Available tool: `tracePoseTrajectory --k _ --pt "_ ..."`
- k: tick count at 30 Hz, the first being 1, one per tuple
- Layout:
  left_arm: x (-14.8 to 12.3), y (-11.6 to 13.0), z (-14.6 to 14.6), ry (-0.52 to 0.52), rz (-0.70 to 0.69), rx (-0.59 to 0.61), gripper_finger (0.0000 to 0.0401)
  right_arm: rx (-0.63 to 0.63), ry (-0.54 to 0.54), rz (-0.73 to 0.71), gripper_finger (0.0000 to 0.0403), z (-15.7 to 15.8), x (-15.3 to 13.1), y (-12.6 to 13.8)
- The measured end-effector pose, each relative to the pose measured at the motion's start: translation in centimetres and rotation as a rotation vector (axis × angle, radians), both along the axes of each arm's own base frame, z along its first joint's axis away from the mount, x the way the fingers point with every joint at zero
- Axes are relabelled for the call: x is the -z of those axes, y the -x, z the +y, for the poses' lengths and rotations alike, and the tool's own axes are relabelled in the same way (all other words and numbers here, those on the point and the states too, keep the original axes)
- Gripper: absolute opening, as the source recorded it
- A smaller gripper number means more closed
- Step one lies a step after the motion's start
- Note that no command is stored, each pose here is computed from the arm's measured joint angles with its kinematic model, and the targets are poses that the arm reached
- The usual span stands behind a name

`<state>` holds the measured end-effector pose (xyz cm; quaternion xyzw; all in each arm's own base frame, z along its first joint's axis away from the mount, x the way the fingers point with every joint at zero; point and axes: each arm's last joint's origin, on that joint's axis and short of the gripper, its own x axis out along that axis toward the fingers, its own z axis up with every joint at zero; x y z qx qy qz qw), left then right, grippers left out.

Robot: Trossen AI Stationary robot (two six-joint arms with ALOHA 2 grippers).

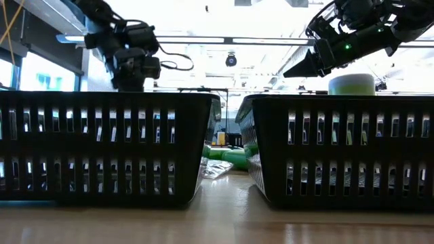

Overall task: Pick & Place Travel size toiletries
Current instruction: Put the cotton pack into the top left black bin

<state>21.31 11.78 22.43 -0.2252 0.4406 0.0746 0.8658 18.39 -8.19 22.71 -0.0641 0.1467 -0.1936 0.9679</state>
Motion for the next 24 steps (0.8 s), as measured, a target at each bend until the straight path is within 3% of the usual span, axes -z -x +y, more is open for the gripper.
tracePoseTrajectory --k 12,24 --pt "-3.0 -1.1 0.7 -0.101 -0.105 0.042 0.0000 0.000 0.000 0.000 0.0005 0.0 0.0 0.0" --pt "-4.7 -2.5 1.5 -0.211 -0.311 0.052 0.0000 -0.006 0.036 -0.019 0.0005 0.0 -0.3 -0.1"
